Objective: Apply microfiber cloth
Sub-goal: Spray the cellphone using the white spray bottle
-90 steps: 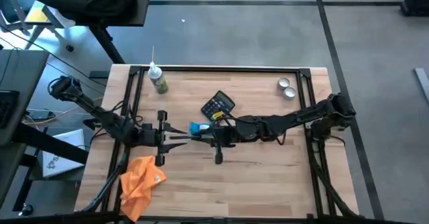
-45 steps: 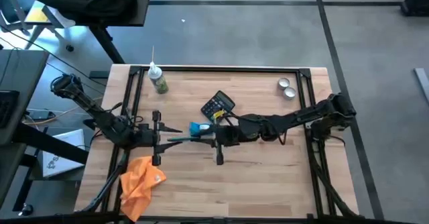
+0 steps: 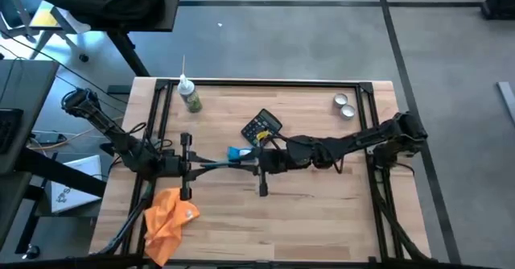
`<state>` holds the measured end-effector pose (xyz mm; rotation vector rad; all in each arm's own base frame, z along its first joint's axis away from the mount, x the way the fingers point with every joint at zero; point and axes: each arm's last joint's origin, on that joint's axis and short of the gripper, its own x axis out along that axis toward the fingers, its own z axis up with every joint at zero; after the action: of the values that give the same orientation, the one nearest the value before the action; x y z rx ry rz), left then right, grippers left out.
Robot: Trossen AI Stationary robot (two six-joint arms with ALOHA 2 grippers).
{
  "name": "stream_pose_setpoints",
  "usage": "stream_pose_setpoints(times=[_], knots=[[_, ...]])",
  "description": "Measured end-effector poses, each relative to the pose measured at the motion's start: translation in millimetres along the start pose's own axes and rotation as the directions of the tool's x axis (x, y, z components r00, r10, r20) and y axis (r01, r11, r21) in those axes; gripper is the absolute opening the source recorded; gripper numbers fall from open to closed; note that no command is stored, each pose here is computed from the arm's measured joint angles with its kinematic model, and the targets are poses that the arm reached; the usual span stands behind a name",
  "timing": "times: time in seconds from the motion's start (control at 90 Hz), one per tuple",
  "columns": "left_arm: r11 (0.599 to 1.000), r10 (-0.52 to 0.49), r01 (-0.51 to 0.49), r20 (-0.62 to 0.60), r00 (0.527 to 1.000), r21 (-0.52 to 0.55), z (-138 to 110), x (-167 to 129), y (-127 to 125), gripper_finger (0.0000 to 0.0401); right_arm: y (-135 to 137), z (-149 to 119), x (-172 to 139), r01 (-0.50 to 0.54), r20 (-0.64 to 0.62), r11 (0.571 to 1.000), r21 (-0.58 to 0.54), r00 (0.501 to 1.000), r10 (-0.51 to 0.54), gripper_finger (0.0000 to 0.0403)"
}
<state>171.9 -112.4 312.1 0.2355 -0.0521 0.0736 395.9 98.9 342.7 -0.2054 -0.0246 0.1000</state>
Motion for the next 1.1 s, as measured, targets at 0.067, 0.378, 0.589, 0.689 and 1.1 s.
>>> stream_pose_setpoints(times=[0.067,0.378,0.589,0.689,1.1], knots=[[1.000,-0.009,0.009,0.003,1.000,0.001,0,0,0,0.0011,0,0,0,-0.004,0.001,1.000,0.002,1.000,0.004,0.0016],[1.000,-0.029,0.029,0.032,0.999,-0.004,-1,7,-2,0.0008,1,-5,5,-0.019,0.018,1.000,0.003,1.000,0.019,0.0100],[1.000,-0.025,0.025,0.055,0.998,-0.001,-3,16,-3,0.0007,-1,-7,7,0.005,0.011,1.000,0.002,1.000,-0.005,0.0106],[0.999,-0.035,0.035,0.066,0.997,-0.003,-3,18,-4,0.0006,0,-7,7,0.005,0.010,1.000,0.000,1.000,-0.005,0.0107],[0.999,-0.031,0.032,0.075,0.997,-0.003,-2,18,-4,0.0006,0,-7,7,0.006,0.014,1.000,-0.017,1.000,-0.006,0.0076]])
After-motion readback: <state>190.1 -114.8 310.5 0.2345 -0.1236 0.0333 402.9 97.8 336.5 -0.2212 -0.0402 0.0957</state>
